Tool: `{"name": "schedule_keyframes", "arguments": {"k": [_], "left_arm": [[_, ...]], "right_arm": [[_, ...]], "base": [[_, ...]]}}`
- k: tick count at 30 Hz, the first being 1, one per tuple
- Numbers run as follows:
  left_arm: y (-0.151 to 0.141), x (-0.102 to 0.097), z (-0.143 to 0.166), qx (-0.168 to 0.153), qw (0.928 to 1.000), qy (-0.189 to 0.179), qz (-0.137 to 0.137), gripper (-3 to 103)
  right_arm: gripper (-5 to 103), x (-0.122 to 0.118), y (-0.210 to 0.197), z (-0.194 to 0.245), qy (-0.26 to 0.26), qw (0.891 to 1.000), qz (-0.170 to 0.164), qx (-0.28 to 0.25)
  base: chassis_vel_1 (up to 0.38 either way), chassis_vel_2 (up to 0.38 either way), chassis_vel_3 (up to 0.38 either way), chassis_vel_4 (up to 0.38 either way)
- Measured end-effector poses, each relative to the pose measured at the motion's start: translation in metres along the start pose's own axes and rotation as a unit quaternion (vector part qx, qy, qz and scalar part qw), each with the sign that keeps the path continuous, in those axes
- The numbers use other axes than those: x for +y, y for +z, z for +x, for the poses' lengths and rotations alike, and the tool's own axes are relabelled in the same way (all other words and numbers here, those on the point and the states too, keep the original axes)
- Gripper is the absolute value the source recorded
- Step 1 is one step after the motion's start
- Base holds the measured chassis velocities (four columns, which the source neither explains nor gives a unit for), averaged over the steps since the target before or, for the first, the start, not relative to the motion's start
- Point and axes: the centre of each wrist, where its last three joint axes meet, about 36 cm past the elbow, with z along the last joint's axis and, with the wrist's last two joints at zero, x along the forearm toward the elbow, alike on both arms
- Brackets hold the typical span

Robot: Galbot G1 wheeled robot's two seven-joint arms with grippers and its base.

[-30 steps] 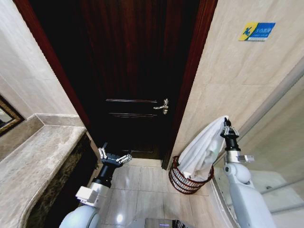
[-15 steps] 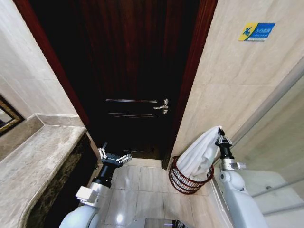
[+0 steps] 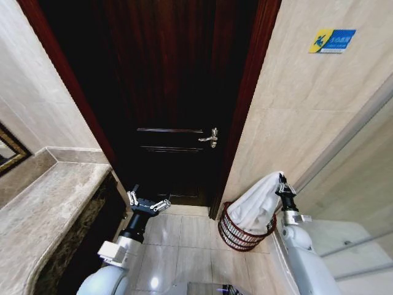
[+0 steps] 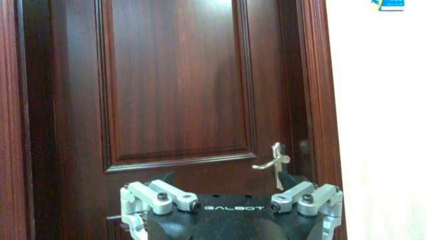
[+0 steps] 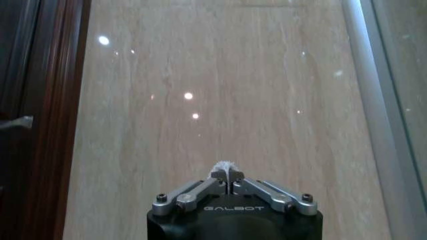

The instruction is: Discard the used towel into the hamper.

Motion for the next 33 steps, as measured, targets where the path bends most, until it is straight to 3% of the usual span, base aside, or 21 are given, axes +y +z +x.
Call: {"name": "schedule_keyframes", "arguments": {"k": [16,33], "left_arm": [[0.000,0.000,0.000,0.000,1.0000,0.000,0.000,100],[0.000,0.000,0.000,0.000,1.0000,0.000,0.000,100]], "right_arm": [[1,0.012,0.046,0.034,0.001,0.998,-0.011,0.058],[1,0.042,0.088,0.059,0.015,0.991,-0.052,0.121]], "base": [[0.000,0.000,0.000,0.000],[0.000,0.000,0.000,0.000]]}}
